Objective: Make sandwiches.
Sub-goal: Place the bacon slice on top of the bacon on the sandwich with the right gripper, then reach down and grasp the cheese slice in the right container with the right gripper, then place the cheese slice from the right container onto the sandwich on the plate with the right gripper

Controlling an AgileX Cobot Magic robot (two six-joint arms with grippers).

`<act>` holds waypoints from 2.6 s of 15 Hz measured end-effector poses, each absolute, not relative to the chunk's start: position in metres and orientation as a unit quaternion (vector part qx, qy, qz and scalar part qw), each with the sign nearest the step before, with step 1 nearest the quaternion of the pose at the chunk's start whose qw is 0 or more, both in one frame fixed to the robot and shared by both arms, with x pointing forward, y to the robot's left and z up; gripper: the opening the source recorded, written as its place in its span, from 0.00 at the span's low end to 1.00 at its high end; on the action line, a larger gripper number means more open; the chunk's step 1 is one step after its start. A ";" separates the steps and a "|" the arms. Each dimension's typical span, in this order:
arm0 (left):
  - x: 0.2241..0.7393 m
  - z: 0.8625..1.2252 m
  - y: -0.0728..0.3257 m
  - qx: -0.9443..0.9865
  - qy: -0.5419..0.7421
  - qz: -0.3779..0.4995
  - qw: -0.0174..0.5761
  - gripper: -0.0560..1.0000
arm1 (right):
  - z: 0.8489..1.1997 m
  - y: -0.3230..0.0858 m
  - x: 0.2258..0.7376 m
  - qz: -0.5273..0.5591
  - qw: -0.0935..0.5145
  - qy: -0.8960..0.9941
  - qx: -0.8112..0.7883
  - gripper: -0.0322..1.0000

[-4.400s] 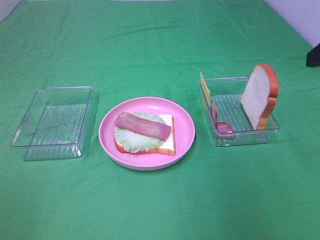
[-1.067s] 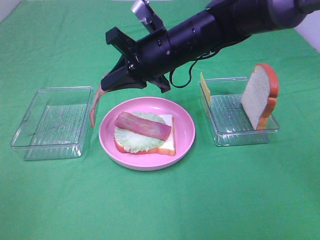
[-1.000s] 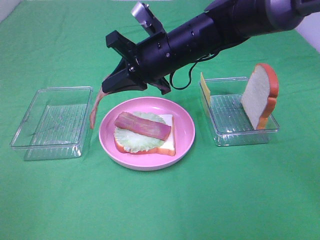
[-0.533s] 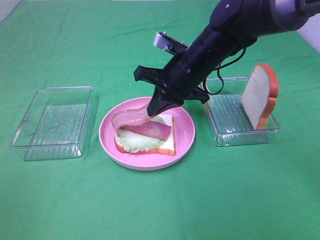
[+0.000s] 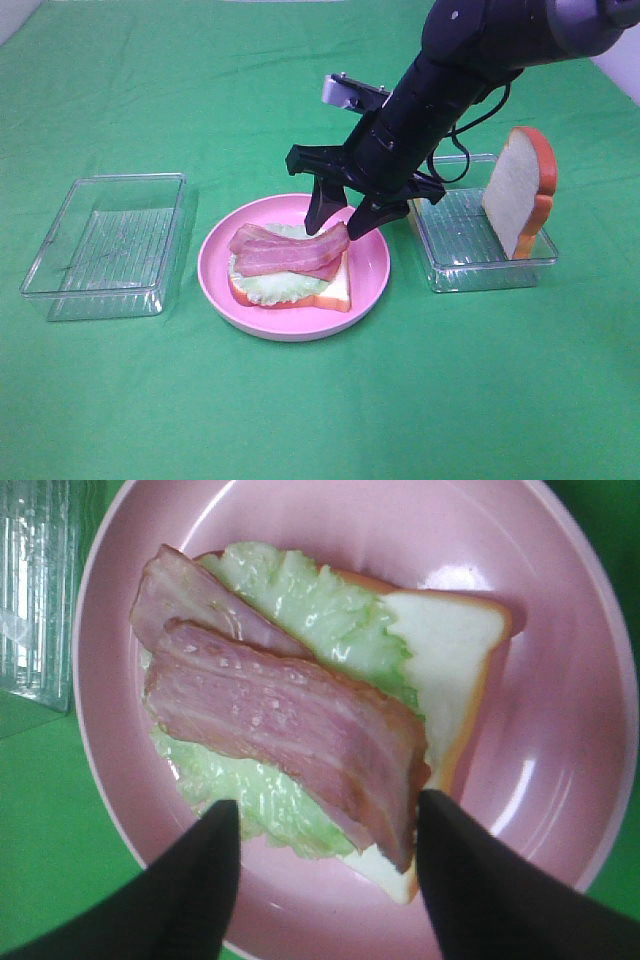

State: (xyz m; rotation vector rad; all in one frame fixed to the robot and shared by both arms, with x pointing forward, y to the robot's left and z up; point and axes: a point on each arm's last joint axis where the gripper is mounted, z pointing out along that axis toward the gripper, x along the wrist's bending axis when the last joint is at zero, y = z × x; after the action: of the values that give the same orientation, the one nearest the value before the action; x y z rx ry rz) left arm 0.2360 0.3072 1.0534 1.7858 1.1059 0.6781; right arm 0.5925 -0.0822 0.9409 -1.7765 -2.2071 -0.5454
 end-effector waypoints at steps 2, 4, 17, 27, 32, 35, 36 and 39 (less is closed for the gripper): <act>0.236 1.053 0.307 0.722 0.447 0.274 0.450 0.75 | 0.956 -0.086 0.591 -0.194 0.106 -0.770 -0.598 0.65; 0.236 1.053 0.307 0.722 0.447 0.274 0.450 0.75 | 0.989 -0.100 0.586 -0.193 0.044 -0.787 -0.585 0.68; 0.236 1.053 0.307 0.722 0.447 0.274 0.451 0.75 | 1.007 -0.127 0.656 -0.132 0.001 -0.773 -0.620 0.64; 0.236 1.053 0.307 0.722 0.447 0.274 0.451 0.75 | 0.950 -0.123 0.673 -0.069 0.020 -0.779 -0.623 0.49; 0.236 1.053 0.307 0.722 0.447 0.274 0.451 0.75 | 0.949 -0.127 0.673 -0.050 0.008 -0.784 -0.619 0.05; 0.236 1.053 0.307 0.722 0.447 0.274 0.451 0.75 | 0.956 -0.127 0.673 -0.054 0.006 -0.783 -0.619 0.03; 0.236 1.053 0.307 0.722 0.447 0.274 0.451 0.75 | 0.962 -0.128 0.672 -0.060 0.002 -0.783 -0.619 0.03; 0.236 1.053 0.307 0.722 0.447 0.274 0.451 0.75 | 1.011 -0.128 0.660 -0.104 -0.002 -0.786 -0.609 0.03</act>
State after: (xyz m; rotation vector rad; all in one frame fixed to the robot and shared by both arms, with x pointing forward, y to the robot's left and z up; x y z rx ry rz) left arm 0.2361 0.3072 1.0535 1.7850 1.1053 0.6785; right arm 0.6599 -0.1284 1.0112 -1.9173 -2.4730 -0.3288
